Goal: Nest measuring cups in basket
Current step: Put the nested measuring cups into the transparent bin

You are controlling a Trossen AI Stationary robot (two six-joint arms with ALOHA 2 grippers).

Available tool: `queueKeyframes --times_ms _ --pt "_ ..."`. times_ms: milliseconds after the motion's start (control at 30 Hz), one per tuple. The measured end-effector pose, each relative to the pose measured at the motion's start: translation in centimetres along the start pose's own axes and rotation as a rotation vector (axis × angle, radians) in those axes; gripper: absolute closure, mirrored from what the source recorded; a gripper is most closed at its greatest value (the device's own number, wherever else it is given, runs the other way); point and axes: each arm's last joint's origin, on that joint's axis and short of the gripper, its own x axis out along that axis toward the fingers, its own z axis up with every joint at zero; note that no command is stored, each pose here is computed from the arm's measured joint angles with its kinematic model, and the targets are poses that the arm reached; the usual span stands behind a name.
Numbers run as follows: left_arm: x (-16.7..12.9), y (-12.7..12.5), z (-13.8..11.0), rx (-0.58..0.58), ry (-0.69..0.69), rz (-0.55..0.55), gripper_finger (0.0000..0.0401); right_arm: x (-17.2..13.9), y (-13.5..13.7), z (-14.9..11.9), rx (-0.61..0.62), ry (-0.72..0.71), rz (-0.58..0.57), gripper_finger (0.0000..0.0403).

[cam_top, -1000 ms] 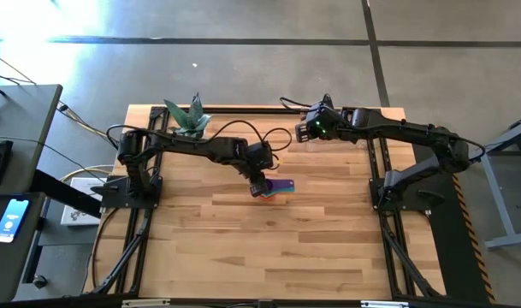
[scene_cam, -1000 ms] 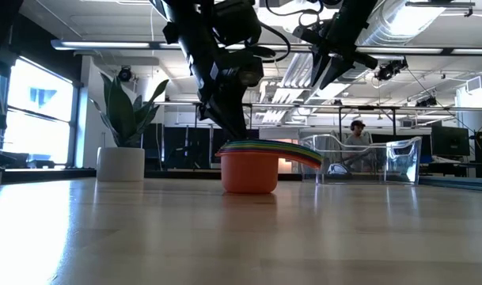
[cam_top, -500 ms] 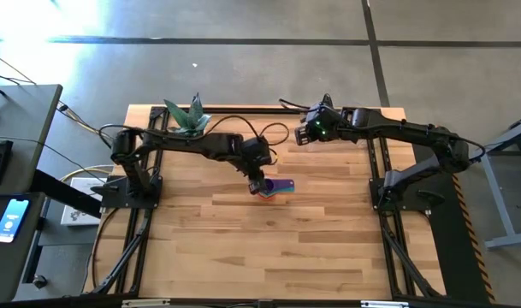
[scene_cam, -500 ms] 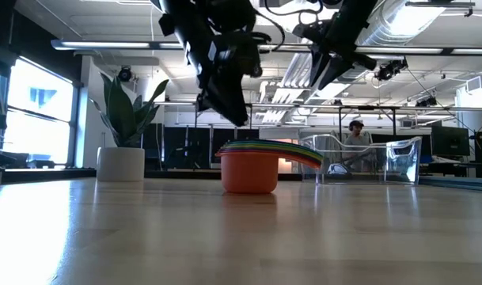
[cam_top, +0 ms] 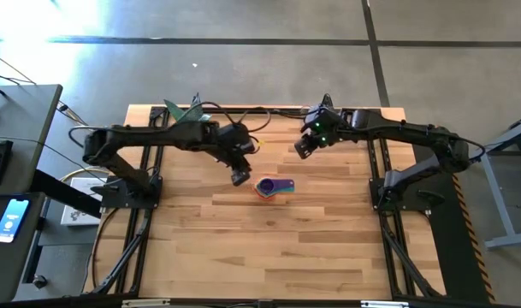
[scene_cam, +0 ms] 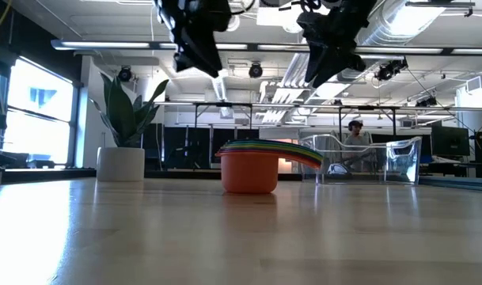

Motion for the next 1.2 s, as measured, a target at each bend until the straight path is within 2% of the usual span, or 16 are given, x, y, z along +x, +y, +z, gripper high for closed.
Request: queueKeyframes --times_ms 200,500,567,933,1200 --pt "-3.5 0.1 -1.5 -0.032 0.031 0.088 0.0323 -0.1 0.8 -0.5 -0.062 0.01 0.03 0.0235" --pt "-8.4 0.0 -3.2 -0.085 -0.025 0.096 0.0323 -0.2 1.5 -0.7 -0.086 0.01 0.057 0.0131" --pt "-9.3 0.0 -3.4 -0.099 -0.051 0.089 0.0322 -0.2 1.5 -0.7 -0.136 0.0 0.062 0.0117" --pt "-13.3 0.1 -5.5 -0.124 -0.092 0.08 0.0323 -0.2 3.0 1.1 -0.326 -0.192 0.204 0.0107" --pt "-14.6 0.5 -6.6 -0.154 -0.105 0.166 0.0325 3.0 4.3 0.7 -0.533 -0.102 0.301 0.0107"
